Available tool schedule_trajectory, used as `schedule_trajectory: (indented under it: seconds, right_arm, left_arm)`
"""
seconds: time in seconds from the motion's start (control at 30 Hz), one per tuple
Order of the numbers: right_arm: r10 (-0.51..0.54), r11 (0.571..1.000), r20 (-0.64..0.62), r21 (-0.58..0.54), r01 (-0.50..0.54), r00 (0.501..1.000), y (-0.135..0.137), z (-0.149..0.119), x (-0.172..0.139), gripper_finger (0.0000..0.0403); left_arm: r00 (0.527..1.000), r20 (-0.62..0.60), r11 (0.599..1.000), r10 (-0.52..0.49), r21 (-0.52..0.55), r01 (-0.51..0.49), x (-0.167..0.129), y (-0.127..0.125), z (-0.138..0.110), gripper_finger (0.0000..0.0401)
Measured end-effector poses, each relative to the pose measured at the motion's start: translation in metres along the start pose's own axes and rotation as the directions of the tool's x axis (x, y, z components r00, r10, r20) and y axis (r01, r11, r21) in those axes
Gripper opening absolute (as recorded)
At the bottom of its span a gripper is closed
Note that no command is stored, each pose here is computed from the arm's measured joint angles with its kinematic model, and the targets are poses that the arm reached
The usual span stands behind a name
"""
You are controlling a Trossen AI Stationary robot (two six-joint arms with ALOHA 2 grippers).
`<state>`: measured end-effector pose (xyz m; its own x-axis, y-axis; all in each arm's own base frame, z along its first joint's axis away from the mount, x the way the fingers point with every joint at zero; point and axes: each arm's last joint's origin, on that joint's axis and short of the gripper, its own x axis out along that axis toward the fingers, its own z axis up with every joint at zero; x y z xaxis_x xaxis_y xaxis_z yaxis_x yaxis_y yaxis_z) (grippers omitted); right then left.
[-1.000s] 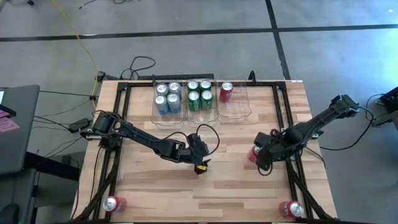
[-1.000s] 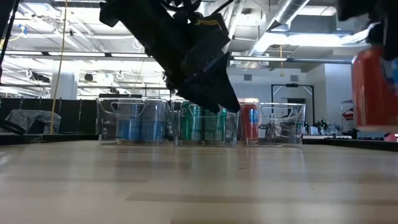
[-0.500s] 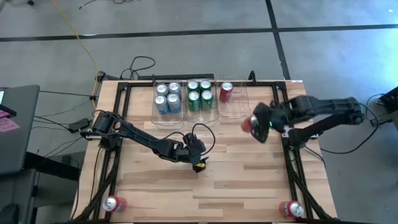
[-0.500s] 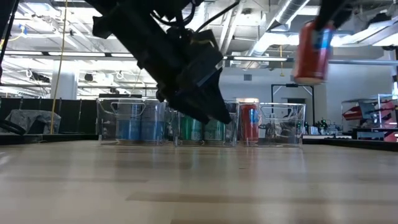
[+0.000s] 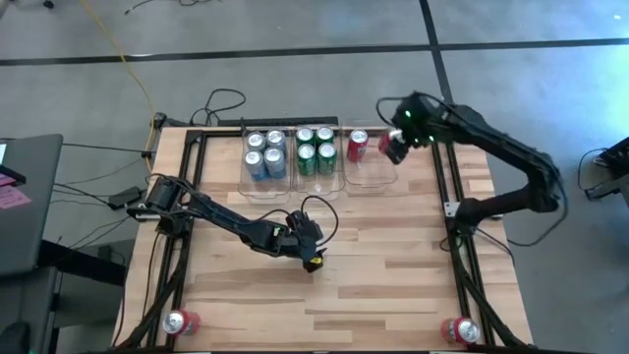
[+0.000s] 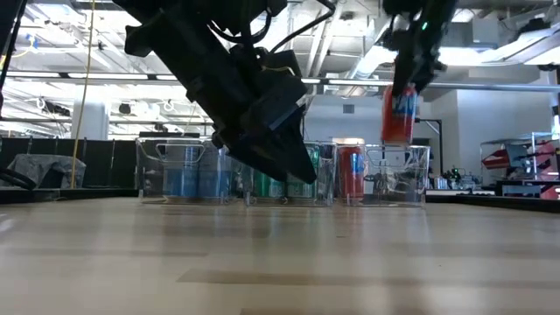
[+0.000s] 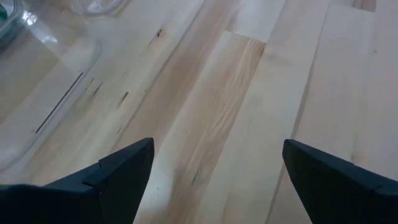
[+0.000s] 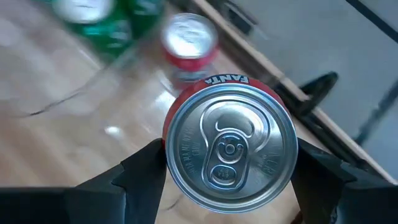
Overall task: Sort soda cans
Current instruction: Put the red soda can into the right transparent bin
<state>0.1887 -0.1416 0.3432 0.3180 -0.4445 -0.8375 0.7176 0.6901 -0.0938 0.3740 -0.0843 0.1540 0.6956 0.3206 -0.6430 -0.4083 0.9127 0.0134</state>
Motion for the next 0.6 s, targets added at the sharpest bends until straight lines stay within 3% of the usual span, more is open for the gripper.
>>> schedule_trajectory:
  seconds: [0.1,0.27,0.6]
  right_arm:
    - [-0.012,1.0,-0.014,0.005,0.012,1.0,-0.011,0.012,0.024,0.0294]
    - [0.06,0.998,-0.041,0.008,-0.06,0.997,-0.016,0.026,0.062,0.0294]
    - [0.063,0.998,-0.157,0.014,-0.061,0.986,-0.016,0.03,0.119,0.0294]
  left_arm:
    - [1.0,0.005,1.0,0.005,-0.017,-0.005,0.0,0.0,0.0,0.0352]
    - [1.0,0.012,1.0,0.013,-0.027,-0.013,0.0,0.0,0.001,0.0352]
    - [1.0,0.009,1.0,-0.007,-0.013,0.007,-0.005,-0.009,-0.004,0.0352]
